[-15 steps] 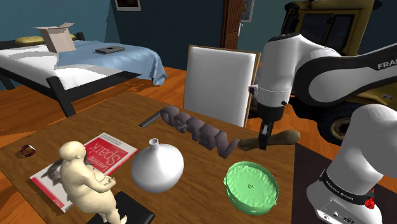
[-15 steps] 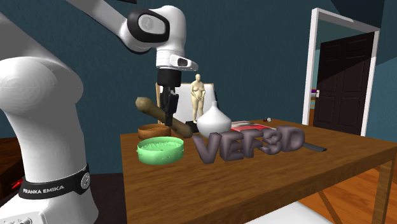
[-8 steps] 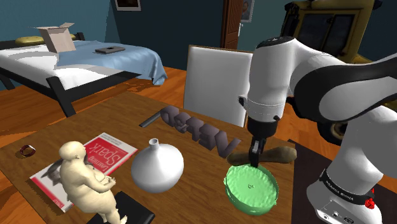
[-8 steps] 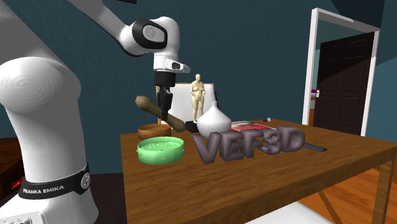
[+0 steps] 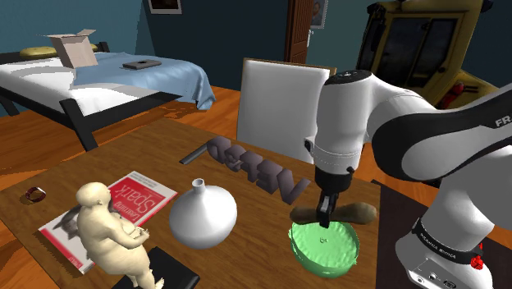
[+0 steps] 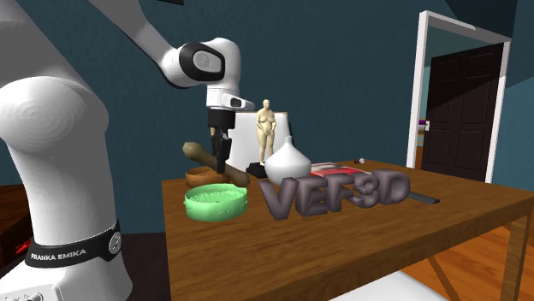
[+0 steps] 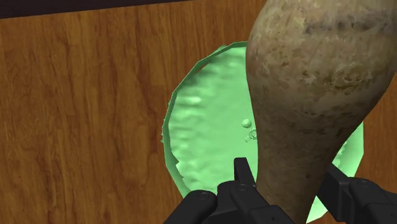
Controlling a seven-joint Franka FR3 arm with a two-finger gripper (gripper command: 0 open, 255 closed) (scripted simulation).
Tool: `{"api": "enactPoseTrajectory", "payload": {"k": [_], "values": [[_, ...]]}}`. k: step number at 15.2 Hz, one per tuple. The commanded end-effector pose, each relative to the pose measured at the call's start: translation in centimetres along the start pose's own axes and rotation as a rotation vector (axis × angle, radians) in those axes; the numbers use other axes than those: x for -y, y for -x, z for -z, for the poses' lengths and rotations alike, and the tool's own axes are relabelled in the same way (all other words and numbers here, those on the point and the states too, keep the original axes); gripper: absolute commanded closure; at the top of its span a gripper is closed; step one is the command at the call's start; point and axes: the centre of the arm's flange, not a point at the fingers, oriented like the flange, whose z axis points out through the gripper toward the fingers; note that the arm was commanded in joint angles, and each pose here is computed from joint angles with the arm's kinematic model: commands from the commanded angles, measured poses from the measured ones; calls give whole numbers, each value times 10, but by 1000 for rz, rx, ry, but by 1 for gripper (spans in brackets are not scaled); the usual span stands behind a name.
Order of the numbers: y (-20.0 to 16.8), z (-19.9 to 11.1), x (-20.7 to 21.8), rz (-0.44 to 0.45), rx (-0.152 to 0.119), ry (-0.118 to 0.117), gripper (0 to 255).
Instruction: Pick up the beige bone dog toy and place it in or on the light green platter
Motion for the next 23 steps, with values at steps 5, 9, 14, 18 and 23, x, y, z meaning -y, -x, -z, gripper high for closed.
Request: {"api": "enactPoseTrajectory", "payload": {"k": [5,9,14,18,23], "values": [[-2,-31,1,0,-1,0,255],[-3,-40,1,0,-1,0,255],[-3,-40,1,0,-1,0,255],[-3,-40,1,0,-1,0,0],[-3,-1,1,0,-1,0,0]]}}
